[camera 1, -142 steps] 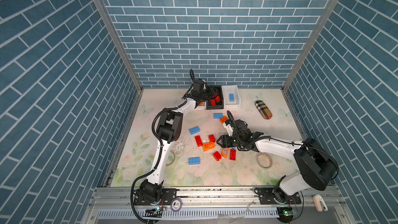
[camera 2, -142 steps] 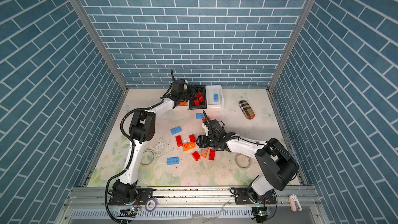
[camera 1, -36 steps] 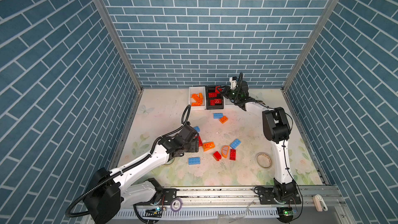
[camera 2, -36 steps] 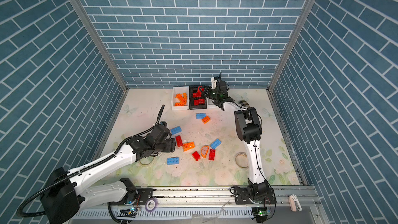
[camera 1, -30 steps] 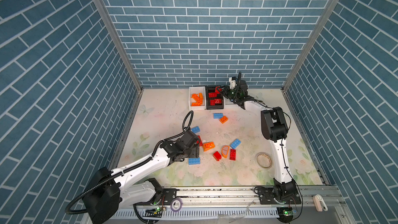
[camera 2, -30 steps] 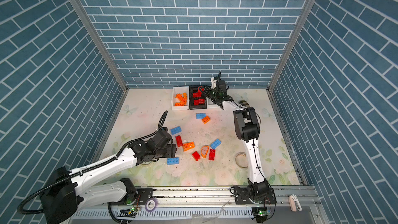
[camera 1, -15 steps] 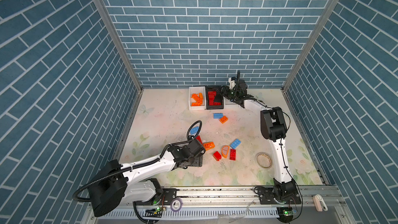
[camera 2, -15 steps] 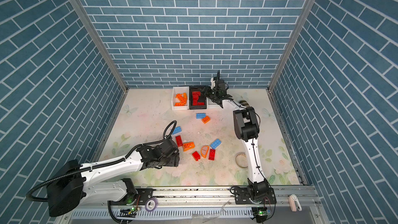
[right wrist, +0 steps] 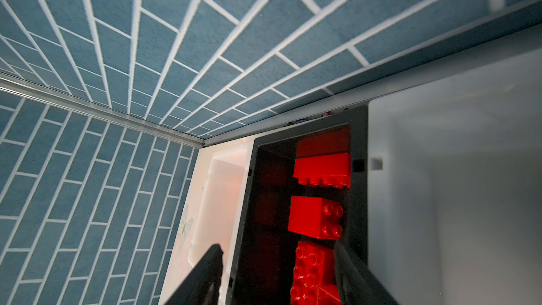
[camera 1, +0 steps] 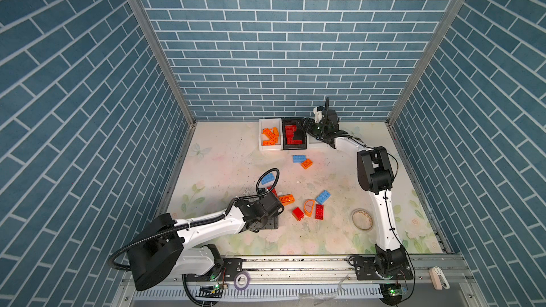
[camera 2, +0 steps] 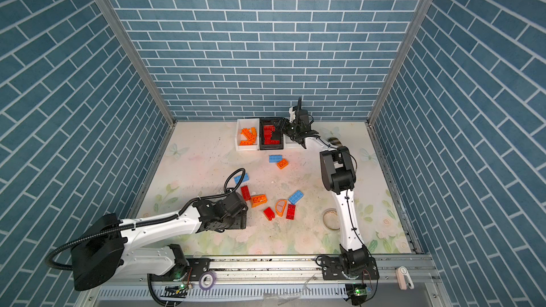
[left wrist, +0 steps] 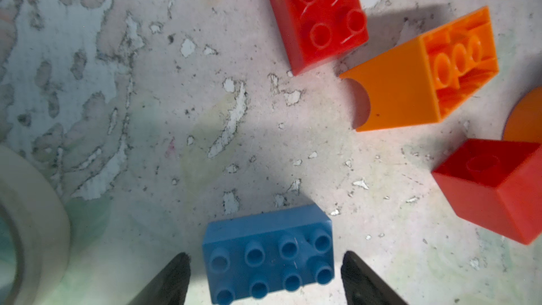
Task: Sort the legos into containers by color
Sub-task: Pick up the lego from the middle-left of the table.
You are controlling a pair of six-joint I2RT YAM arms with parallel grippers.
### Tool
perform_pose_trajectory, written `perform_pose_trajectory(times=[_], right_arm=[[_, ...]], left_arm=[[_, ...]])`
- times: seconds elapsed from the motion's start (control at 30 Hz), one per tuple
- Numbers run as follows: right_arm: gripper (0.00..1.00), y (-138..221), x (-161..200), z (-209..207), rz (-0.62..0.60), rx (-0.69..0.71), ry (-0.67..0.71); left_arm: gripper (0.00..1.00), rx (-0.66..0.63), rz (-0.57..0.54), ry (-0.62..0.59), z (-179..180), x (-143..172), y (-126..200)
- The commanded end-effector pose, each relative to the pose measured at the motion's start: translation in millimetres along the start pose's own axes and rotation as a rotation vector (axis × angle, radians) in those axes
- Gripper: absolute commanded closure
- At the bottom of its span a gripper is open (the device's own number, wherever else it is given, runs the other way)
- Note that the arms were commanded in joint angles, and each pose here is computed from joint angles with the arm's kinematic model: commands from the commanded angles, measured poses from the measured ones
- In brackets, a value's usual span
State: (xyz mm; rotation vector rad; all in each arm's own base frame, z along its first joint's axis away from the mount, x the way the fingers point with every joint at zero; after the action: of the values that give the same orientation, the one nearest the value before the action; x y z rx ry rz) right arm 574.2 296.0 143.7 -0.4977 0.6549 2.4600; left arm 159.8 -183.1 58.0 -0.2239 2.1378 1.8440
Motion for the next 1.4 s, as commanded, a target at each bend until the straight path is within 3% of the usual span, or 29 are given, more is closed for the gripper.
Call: perform_pose_trajectory(times=[0.0, 0.63, 1.07, 1.37], right_arm=[[0.36, 12.5, -6.9, 12.3, -0.02, 0.0, 0.046], [0.35, 29.5, -7.5, 24.9, -0.029, 0.002, 0.078], [0.35, 86.5, 5.0, 37.2, -0.059, 0.102, 0.237], [0.35, 130.8, 36.7, 26.8, -0.024, 0.19, 0.265]], left_arm=[[0.19, -0.03, -0.006, 0.021, 3.0, 2.1, -5.4], [0.41, -0.102, -0.006, -0.029, 3.7, -4.0, -8.4], [0.45, 0.023, -0.184, -0.098, -23.9, -87.0, 38.4], [0.45, 0.121, -0.301, -0.161, -53.5, -152.4, 58.2]])
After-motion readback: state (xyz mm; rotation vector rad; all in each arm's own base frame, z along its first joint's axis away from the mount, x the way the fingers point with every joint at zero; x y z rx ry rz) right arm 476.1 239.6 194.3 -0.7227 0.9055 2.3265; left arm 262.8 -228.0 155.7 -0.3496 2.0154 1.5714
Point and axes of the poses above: each gripper's point midway between its finger pads, its own y axis back along the fingers, its own z axis along the line the jaws close on, x = y × z, the point moved 3 cm from there along y, back along the fingers, and after that the axes turned 6 degrees about -y, right-handed, at the moved point
